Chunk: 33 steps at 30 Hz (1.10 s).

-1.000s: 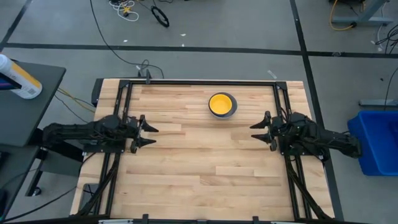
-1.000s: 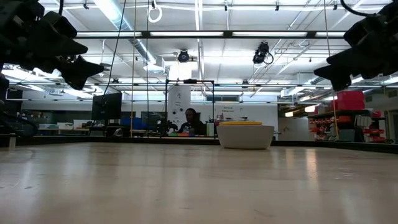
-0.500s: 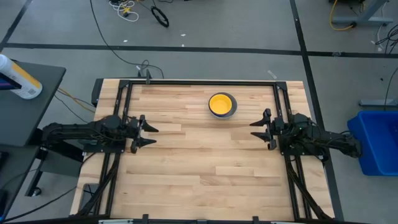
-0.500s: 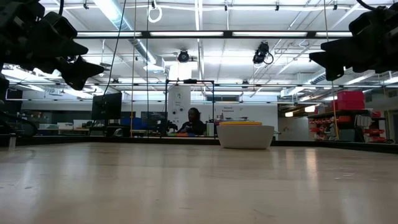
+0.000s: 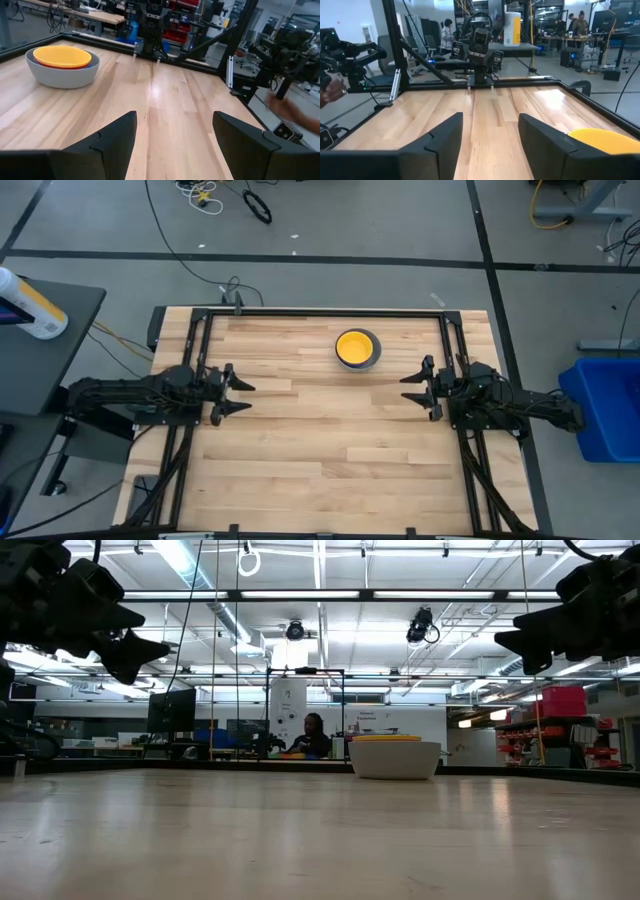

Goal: Nest bowls inside each other
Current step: Return to Home Position

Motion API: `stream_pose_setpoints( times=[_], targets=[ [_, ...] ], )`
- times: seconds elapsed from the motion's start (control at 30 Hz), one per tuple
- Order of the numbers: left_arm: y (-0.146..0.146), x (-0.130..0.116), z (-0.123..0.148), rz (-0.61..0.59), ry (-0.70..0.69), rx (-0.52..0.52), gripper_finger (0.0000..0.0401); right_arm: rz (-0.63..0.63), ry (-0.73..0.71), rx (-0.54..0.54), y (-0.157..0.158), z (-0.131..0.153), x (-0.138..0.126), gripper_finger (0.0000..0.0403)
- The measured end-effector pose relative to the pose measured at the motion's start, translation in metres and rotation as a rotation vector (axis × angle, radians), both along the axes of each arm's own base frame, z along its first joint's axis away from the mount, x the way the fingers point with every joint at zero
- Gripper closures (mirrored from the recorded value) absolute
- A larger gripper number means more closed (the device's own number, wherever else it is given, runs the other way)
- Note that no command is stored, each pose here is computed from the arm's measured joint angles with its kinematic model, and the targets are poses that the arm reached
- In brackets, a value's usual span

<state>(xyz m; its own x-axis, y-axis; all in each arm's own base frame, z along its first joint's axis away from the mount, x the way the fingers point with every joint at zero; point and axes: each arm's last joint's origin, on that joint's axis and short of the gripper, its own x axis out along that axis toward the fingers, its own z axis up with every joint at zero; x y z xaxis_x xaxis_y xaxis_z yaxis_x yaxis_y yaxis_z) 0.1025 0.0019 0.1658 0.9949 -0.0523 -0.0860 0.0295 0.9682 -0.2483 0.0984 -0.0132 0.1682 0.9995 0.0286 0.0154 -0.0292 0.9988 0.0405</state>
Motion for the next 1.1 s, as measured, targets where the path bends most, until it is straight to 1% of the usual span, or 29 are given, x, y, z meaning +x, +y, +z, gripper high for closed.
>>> stream_pose_setpoints(
  times=[0.07, 0.17, 0.37, 0.63, 0.8, 1.1],
  targets=[
    [0.0000, 0.0001, 0.0007, 0.001, -0.007, -0.006, 0.0134, 0.000, 0.000, 0.000, 0.0000, 0.0000, 0.0000, 0.0196],
    [0.0000, 0.0001, 0.0011, -0.001, -0.013, 0.017, 0.0134, 0.000, 0.000, 0.000, 0.0000, 0.0000, 0.0000, 0.0191],
    [0.0001, 0.0001, 0.0021, -0.006, -0.024, 0.127, 0.0134, 0.000, 0.000, 0.000, 0.0000, 0.0000, 0.0000, 0.0184],
    [0.0001, 0.0001, 0.0032, -0.014, -0.037, 0.245, 0.0134, 0.000, 0.000, 0.000, 0.0000, 0.0000, 0.0000, 0.0178],
    [0.0001, 0.0000, 0.0034, -0.018, -0.041, 0.302, 0.0134, 0.000, 0.000, 0.000, 0.0000, 0.0000, 0.0000, 0.0185],
    [0.0001, 0.0000, 0.0038, -0.021, -0.045, 0.353, 0.0134, 0.000, 0.000, 0.000, 0.0000, 0.0000, 0.0000, 0.0203]
  ],
)
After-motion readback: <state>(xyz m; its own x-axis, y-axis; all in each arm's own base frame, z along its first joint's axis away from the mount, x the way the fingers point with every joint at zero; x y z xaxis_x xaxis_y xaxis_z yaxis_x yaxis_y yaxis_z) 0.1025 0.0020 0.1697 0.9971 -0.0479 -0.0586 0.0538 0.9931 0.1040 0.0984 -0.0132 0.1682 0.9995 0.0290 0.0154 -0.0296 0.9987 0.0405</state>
